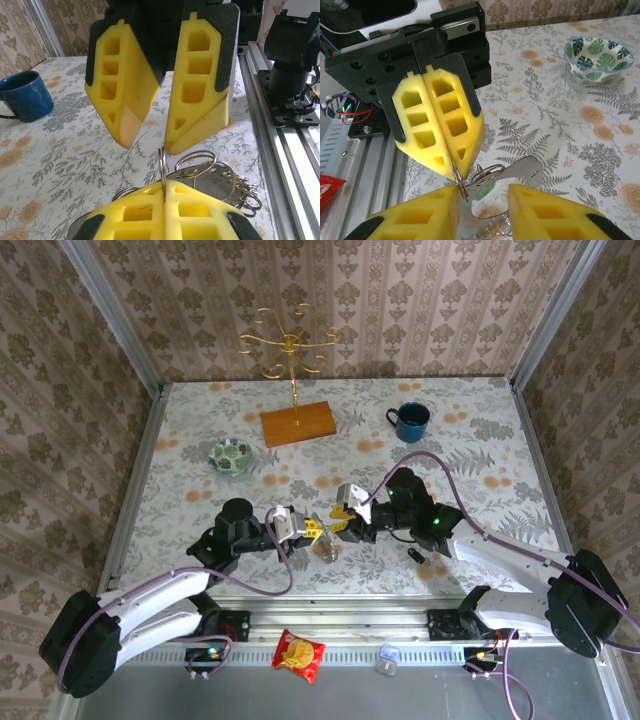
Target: Put the keys on the keyring
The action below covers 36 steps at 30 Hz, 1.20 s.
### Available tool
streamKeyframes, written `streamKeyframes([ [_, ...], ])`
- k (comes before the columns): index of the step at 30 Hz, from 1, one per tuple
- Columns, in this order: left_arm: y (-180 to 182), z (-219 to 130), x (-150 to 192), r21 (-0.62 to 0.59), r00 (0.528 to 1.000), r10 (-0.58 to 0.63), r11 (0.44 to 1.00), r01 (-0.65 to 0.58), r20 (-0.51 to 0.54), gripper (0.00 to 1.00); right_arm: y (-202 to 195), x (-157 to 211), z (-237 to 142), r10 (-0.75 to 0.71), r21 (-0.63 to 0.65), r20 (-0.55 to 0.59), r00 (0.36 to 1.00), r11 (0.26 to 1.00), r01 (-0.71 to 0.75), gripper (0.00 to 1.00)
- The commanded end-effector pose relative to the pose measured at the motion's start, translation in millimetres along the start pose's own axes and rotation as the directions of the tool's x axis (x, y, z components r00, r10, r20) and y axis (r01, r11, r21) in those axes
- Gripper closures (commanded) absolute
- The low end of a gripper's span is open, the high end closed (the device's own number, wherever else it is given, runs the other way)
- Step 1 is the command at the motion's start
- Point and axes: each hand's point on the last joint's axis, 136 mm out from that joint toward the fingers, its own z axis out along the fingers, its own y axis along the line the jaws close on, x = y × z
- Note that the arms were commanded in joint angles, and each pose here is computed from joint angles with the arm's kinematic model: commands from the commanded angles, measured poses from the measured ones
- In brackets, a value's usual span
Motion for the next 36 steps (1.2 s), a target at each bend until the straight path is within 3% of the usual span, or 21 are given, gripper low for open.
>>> streamKeyframes([
  [1,-3.0,0.7,-9.0,0.015,0.999,0.013,1.0,-0.014,0.039,1.0,8.7,-4.3,4.0,-0.02,-0.056,0.031,0.999,0.998,0.022,0.7],
  [6,-2.7,0.8,-9.6,0.015,0.999,0.016,1.0,-0.017,0.041,1.0,11.9,-4.7,9.7,-0.03,-0.085,0.02,0.999,0.996,0.032,0.78],
  [9,-1.6,1.0,-10.2,0.011,0.999,0.02,1.0,-0.021,0.038,1.0,12.8,-6.7,10.0,-0.042,-0.095,0.013,0.999,0.995,0.043,0.97],
  [11,1.9,0.7,-9.9,-0.009,0.999,0.023,1.0,-0.022,0.03,1.0,12.6,-6.9,8.2,-0.053,-0.09,0.002,0.999,0.995,0.053,1.0],
  [13,11.4,0.0,-8.0,-0.065,1.0,0.017,0.998,-0.016,0.004,0.77,12.4,-8.6,4.7,-0.071,-0.083,-0.013,0.997,0.994,0.07,1.0],
  [16,14.5,-2.3,-12.6,-0.079,0.999,0.046,0.996,-0.047,-0.018,0.71,12.3,-4.4,1.4,-0.121,-0.07,-0.084,0.989,0.991,0.115,1.0],
  [23,11.1,-2.9,-15.3,-0.045,0.994,0.081,0.995,-0.085,-0.076,0.75,9.6,8.6,0.1,-0.253,-0.065,-0.284,0.925,0.967,0.244,1.0],
  [30,7.7,0.8,-15.4,-0.015,0.992,0.087,0.996,-0.089,-0.088,0.78,16.0,-4.5,6.0,-0.321,-0.092,-0.311,0.895,0.947,0.308,1.0],
  [35,6.3,1.0,-17.8,-0.005,0.992,0.103,0.995,-0.103,-0.078,0.98,20.6,-12.6,8.2,-0.334,-0.101,-0.289,0.897,0.942,0.319,1.0],
  [36,5.5,0.7,-18.4,-0.004,0.992,0.106,0.994,-0.107,-0.073,1.0,19.3,-13.6,7.3,-0.325,-0.085,-0.277,0.904,0.946,0.314,0.93],
])
